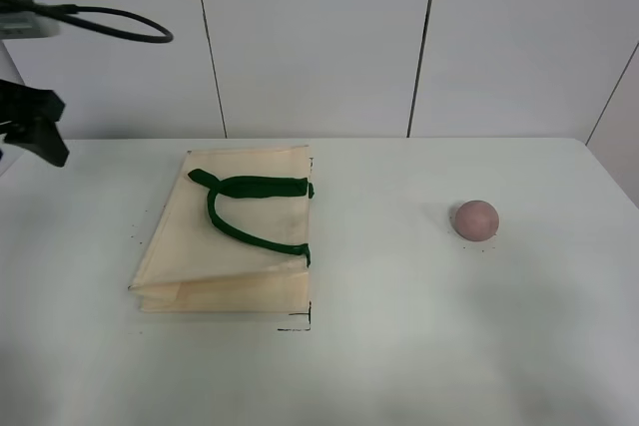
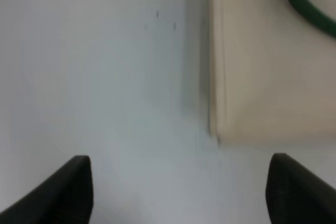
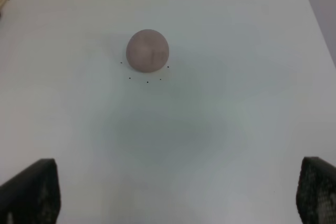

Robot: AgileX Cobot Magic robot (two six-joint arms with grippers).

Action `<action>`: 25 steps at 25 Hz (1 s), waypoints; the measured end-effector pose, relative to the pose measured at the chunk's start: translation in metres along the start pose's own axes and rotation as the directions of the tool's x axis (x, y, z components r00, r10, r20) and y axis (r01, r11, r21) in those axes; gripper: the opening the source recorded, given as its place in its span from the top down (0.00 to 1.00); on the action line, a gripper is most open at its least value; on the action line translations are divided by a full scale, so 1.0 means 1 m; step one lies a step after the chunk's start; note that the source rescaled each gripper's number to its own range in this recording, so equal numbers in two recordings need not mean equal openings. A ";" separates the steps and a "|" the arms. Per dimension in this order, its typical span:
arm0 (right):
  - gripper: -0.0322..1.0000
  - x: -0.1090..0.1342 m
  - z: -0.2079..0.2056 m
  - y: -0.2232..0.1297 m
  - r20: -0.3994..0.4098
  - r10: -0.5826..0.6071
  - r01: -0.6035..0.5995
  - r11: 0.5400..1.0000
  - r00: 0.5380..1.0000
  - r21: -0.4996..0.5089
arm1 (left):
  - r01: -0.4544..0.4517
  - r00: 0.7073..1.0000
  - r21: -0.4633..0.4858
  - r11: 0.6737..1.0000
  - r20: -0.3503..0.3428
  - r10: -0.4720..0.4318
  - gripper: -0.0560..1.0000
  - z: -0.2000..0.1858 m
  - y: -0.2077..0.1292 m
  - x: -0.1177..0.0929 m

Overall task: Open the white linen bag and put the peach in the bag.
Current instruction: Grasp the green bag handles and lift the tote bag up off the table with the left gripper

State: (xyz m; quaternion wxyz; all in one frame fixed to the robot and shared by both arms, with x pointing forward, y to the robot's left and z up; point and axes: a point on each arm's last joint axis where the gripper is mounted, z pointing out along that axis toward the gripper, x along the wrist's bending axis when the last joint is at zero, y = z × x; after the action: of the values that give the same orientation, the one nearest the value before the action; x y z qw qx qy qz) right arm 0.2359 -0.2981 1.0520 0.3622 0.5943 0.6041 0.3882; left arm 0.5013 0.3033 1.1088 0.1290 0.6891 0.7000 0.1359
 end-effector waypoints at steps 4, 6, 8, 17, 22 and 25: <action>0.00 0.000 0.000 0.000 0.000 0.000 0.000 1.000 1.000 0.000 | 0.009 1.000 0.072 0.997 0.010 -0.010 0.00 0.057 0.056 -0.002; 0.00 0.000 0.000 0.000 0.000 0.000 0.000 1.000 1.000 0.000 | 0.030 0.999 0.112 0.993 0.027 -0.034 0.00 0.087 0.076 -0.006; 0.00 0.000 0.000 0.000 0.000 0.000 0.000 1.000 1.000 0.000 | 0.054 0.997 0.131 0.990 0.040 -0.060 0.00 0.107 0.093 -0.012; 0.00 0.000 0.000 0.000 0.000 0.000 0.000 1.000 1.000 0.000 | 0.044 0.995 0.204 0.978 0.074 -0.060 0.00 0.168 0.109 -0.105; 0.00 0.000 0.000 0.000 0.000 0.000 0.000 1.000 1.000 0.000 | 0.006 0.999 0.214 0.977 0.030 -0.013 0.00 0.198 0.098 -0.141; 0.00 0.000 0.000 0.000 0.000 0.000 0.000 1.000 1.000 0.000 | 0.003 1.000 0.222 0.975 0.013 -0.006 0.00 0.215 0.095 -0.146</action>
State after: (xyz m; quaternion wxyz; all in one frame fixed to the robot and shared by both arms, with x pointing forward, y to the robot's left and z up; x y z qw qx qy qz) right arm 0.2359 -0.2981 1.0520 0.3622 0.5943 0.6041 0.3882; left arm 0.6710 0.1611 0.9423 0.0566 0.6985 0.7115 0.0518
